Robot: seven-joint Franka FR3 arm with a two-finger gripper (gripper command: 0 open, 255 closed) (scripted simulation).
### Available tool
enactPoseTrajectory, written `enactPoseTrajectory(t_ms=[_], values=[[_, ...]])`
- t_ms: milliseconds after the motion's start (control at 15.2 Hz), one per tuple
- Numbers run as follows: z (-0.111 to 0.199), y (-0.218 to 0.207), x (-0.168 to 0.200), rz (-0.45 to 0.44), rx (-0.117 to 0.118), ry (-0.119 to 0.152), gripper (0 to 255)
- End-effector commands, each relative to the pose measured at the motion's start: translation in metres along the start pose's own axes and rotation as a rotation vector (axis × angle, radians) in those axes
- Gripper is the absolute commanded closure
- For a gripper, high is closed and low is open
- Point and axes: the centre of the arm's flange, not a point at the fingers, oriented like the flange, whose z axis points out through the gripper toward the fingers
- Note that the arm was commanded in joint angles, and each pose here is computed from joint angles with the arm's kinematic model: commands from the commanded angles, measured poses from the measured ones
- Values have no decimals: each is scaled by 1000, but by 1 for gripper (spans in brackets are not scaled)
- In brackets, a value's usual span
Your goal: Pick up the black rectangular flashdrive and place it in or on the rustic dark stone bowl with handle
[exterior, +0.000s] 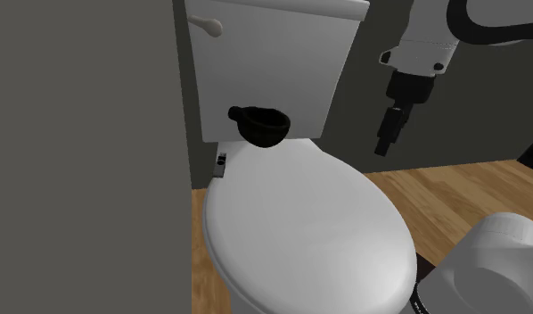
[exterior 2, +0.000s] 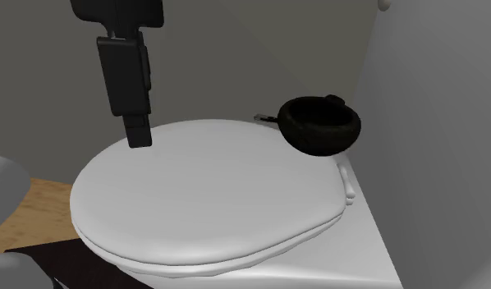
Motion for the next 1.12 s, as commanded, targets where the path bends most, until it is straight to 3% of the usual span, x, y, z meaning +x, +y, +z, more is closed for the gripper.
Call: enactPoseTrajectory(t_ms=[0,1056], values=[[0,0,0,0,0,0,0],[37,-152,139,440,-18,32,0]])
